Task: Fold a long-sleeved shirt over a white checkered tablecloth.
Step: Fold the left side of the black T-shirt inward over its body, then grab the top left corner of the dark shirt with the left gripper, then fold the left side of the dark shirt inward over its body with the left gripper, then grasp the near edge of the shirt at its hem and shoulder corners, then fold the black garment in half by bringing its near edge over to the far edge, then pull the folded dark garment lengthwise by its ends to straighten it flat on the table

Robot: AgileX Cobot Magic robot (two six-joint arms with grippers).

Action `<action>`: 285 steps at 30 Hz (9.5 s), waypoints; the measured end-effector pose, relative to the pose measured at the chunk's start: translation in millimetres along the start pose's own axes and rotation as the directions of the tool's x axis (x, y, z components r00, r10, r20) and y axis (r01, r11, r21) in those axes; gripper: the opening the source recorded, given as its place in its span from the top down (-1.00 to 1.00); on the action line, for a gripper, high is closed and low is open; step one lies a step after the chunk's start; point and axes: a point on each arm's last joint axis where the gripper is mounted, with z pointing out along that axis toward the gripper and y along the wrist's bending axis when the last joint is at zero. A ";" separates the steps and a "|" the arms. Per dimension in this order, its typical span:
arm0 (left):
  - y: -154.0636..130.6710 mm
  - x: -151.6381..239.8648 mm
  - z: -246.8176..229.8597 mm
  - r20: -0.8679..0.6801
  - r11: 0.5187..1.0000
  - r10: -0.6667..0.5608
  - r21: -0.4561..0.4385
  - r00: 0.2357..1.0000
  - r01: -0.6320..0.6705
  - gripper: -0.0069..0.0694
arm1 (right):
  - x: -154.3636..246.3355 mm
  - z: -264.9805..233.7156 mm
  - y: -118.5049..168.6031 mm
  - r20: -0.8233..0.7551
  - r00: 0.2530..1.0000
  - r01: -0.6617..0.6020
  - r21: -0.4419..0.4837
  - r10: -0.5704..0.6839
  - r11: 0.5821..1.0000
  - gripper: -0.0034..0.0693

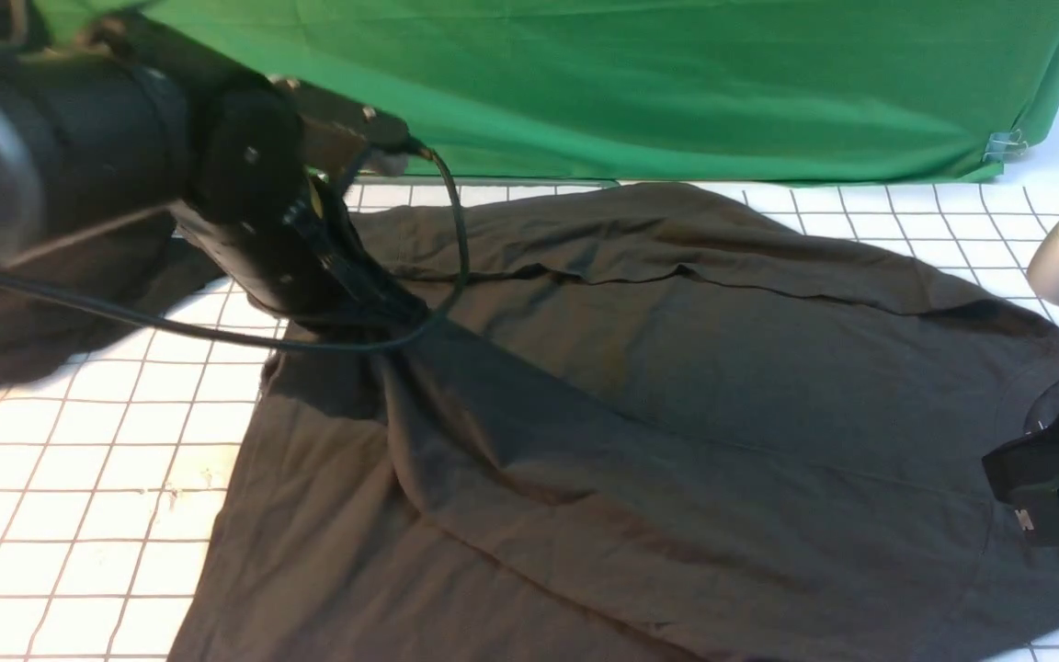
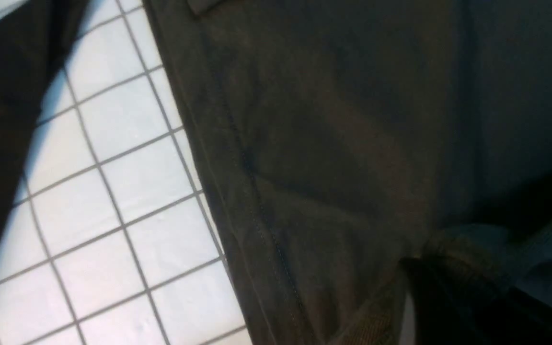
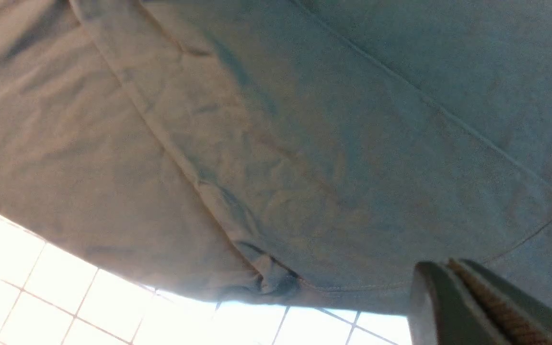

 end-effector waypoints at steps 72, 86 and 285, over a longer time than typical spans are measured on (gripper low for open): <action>91.6 -110.9 95.6 -0.034 0.957 -0.270 0.102 0.962 0.272 0.73 | 4.2 0.1 -0.7 -0.047 0.999 0.003 0.008 -0.002 1.000 0.75; 67.9 -48.3 -0.3 -0.203 0.928 -0.270 0.207 0.941 0.310 0.73 | -12.1 6.5 -37.2 -0.041 0.997 -0.050 0.251 0.062 0.967 0.91; -13.6 -37.5 107.9 -0.259 0.975 -0.014 0.209 0.966 0.070 0.83 | -70.8 236.3 -245.5 -0.424 0.874 -0.182 0.169 0.238 0.969 -0.10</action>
